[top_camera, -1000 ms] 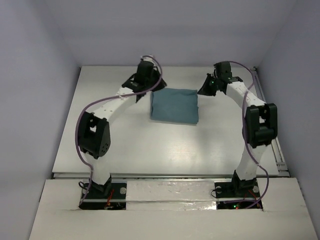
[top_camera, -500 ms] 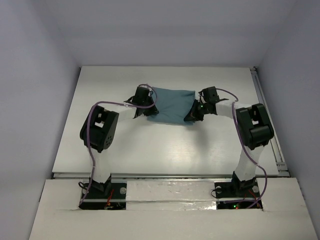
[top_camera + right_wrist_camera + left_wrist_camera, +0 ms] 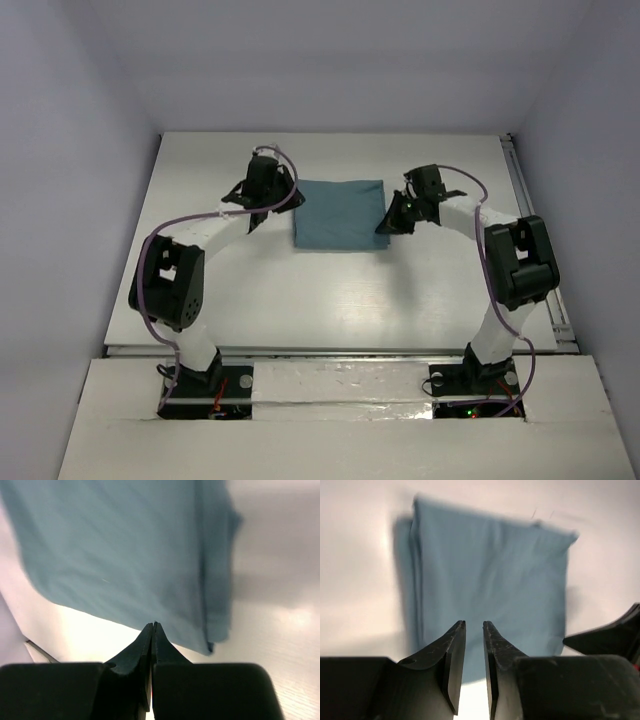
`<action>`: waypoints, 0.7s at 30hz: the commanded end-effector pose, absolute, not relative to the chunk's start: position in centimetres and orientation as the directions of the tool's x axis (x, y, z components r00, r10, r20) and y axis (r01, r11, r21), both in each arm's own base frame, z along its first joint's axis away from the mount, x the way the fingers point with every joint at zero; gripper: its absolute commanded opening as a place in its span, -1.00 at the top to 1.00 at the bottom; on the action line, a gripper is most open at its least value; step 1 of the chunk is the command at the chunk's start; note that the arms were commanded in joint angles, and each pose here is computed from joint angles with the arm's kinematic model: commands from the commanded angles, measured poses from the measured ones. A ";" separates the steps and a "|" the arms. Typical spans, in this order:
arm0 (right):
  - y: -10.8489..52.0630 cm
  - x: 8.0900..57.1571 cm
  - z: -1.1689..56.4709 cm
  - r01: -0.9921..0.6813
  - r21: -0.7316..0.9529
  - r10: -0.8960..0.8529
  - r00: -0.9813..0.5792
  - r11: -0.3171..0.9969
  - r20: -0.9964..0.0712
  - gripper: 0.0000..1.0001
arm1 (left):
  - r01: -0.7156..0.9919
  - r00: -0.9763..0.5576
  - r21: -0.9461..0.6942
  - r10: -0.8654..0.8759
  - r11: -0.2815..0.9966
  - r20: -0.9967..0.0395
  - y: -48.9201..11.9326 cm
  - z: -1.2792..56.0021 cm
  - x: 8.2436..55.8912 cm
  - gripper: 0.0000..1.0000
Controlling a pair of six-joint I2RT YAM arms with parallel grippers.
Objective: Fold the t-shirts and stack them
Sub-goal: Fold the long partially folded tshirt into a neat square
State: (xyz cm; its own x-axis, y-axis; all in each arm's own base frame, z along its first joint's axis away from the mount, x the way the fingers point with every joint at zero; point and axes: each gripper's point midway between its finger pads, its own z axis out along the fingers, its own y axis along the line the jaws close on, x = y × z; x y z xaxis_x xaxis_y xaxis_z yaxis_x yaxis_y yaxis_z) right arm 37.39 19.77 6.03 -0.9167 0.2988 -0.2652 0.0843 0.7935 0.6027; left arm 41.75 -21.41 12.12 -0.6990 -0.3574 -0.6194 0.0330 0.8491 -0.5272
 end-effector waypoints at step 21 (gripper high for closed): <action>18.9 55.5 6.2 0.101 0.715 0.440 -0.844 0.692 -0.306 1.00 | -0.098 -0.651 -0.531 -0.458 0.841 -0.605 -16.1 7.4 56.3 0.76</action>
State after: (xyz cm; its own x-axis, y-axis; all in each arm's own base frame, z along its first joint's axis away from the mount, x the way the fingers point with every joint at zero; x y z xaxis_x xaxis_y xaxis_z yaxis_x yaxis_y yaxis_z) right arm 53.90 20.01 3.81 -0.8691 0.4209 -0.2599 0.1271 0.6977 0.7050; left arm 55.50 -17.36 3.99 -0.6958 -0.4351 -0.5714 -0.1150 0.8528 -0.5094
